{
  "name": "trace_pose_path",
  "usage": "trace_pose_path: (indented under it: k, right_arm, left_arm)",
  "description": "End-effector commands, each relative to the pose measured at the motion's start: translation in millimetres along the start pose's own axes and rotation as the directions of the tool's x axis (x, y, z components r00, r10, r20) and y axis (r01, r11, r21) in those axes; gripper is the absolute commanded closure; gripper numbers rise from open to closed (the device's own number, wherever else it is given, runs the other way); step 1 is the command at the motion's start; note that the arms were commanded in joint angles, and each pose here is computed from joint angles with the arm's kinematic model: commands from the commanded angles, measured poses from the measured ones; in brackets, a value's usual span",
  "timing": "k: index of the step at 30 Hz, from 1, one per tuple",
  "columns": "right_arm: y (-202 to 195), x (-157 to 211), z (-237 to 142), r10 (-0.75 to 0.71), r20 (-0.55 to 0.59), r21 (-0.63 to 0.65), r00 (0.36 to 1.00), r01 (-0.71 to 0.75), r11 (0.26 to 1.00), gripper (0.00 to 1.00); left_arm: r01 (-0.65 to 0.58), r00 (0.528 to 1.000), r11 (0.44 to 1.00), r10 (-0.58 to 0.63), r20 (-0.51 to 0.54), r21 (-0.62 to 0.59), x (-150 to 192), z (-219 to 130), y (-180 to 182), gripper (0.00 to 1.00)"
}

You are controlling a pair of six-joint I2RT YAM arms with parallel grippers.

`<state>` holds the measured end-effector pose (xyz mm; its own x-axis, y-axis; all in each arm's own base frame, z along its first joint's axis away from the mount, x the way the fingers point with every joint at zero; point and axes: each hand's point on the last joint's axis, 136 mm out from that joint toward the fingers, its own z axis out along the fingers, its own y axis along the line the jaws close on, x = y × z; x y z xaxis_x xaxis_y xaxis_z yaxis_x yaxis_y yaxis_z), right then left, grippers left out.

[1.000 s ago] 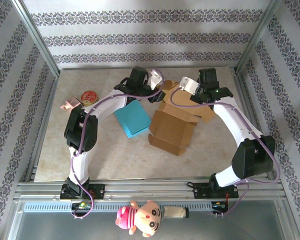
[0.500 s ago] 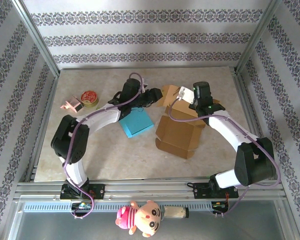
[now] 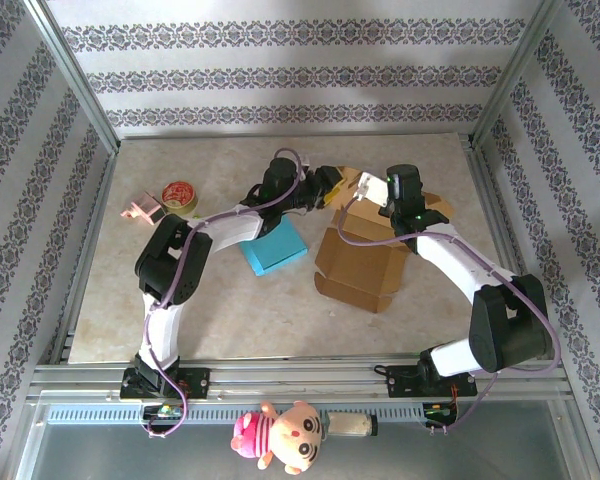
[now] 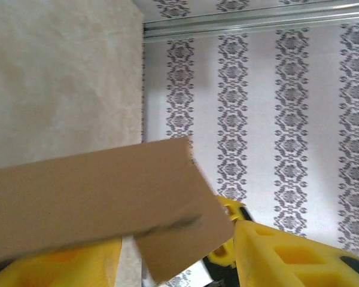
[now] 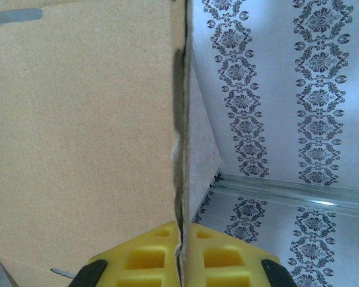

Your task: Fold the paper box

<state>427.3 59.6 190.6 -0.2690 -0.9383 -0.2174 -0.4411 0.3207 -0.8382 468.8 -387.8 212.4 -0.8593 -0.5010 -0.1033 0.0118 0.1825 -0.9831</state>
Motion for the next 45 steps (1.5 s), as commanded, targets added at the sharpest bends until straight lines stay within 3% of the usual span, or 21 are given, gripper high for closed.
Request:
trace_pose_path:
  k: [1,5,8,11,23,32,36,39,42,43,45]
  right_arm:
    - [-10.0,-6.7,-7.6,0.014,0.016,0.04,1.0,-0.015,0.999,0.98]
    - [-9.3,-8.0,-6.7,0.009,0.014,0.036,1.0,-0.01,0.999,0.98]
    - [-12.4,-8.0,-7.0,0.011,0.01,0.043,1.0,-0.011,0.999,0.98]
    - [-12.7,-8.6,-7.8,0.008,0.011,0.042,1.0,-0.008,0.999,0.98]
    - [-4.9,-9.6,-7.5,0.003,0.014,0.013,1.0,-0.004,1.0,0.98]
    - [-0.9,-13.8,-8.7,0.017,0.023,-0.002,1.0,-0.017,1.0,0.98]
    - [3.8,-15.4,-10.4,0.028,0.024,-0.012,0.999,-0.028,1.0,0.98]
    - [9.3,-15.1,-10.6,0.033,0.024,-0.024,0.999,-0.032,0.999,0.96]
    - [16.2,-16.8,-17.0,0.051,0.028,-0.062,0.998,-0.049,0.997,0.86]
    - [15.1,-19.0,-25.1,0.094,0.035,-0.093,0.995,-0.09,0.992,0.74]
    - [24.5,-30.6,-53.9,0.226,0.083,-0.276,0.971,-0.196,0.941,0.48]
  left_arm:
    - [0.026,0.999,0.994,-0.021,-0.046,0.108,13.7,11.8,-24.8,0.43]
    - [0.092,0.996,0.992,-0.091,-0.018,0.083,15.9,9.9,-14.9,0.32]
    - [0.198,0.976,0.98,-0.2,0.087,0.036,7.9,-5.2,13.9,0.3]
    - [0.271,0.951,0.96,-0.279,0.136,0.073,3.3,-14.5,22.8,0.3]
    - [0.3,0.941,0.922,-0.328,0.081,0.246,-2.8,2.6,-16.1,0.31]
    - [0.375,0.915,0.894,-0.399,0.055,0.245,4.9,9.8,-5.8,0.4]
    - [0.388,0.911,0.888,-0.41,0.042,0.245,6.0,16.9,-1.1,0.52]
    - [0.373,0.918,0.896,-0.394,0.044,0.242,6.3,19.1,-1.8,0.68]
    - [0.359,0.925,0.903,-0.377,0.036,0.236,6.4,22.8,-1.3,0.88]
    - [0.345,0.932,0.909,-0.361,0.028,0.233,7.5,25.5,-0.9,0.92]
    - [0.323,0.942,0.918,-0.335,0.014,0.229,8.9,30.5,2.1,0.97]
